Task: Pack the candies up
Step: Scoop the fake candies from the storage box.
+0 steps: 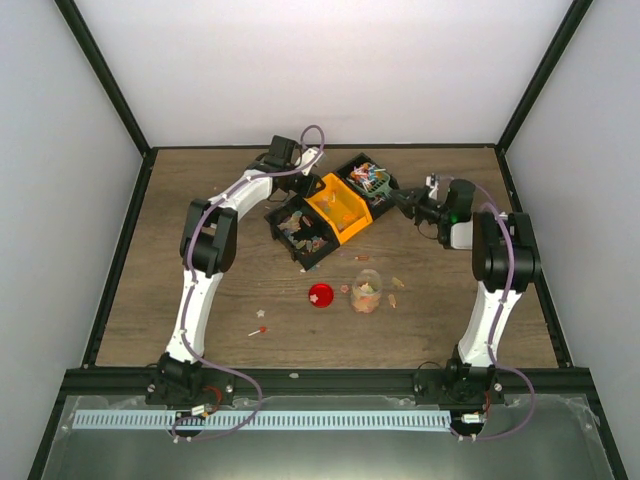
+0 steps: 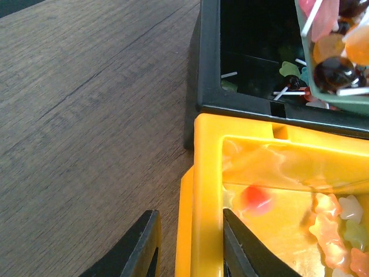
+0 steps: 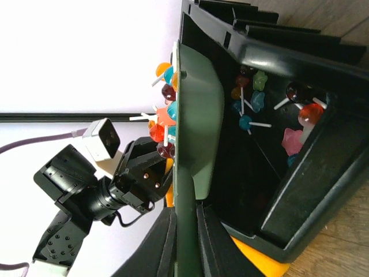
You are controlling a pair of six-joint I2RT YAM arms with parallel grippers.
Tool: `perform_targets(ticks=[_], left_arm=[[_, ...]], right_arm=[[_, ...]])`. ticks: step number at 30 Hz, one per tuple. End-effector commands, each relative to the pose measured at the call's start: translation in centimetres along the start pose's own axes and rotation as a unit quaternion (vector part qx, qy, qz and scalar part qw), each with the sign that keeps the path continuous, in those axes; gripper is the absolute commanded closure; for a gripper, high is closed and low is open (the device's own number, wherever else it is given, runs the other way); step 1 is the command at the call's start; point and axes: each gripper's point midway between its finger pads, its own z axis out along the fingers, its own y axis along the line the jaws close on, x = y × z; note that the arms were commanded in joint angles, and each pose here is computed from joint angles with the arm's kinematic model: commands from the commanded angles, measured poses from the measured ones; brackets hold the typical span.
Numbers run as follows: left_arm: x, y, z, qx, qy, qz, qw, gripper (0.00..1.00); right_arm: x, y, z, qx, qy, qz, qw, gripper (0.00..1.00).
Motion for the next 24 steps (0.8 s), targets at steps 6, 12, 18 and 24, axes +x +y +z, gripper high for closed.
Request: perform_targets(ticks=[6,12,18,24], left_arm=[[1.4,-0.3,0.1,0.005,0.02,-0.014,1.0,0.68],[0.9,-0.5,-0.5,0.005,0.015,-0.012,1.0,0.53],[1.0,-0.7,-0.9,0.004,0.014,-0.011,1.0,0.45],[0.7,-0.8,-2.0,-0.005,0.006,-0.008,1.0,0.42]], right_arm=[[-0.1,2.5,-2.2,-0.037,-0.004,-0.023,0.999,0.99],[-0.1,3.5,-3.9,-0.051,-0.011,-0.027,0.998,0.99],[0.7,4.2,-3.0,-0.076,0.013,-0.032,0.997,0.99],[0.3,3.5,-4.0,-0.065,0.008,-0.031,0.997,0.99]])
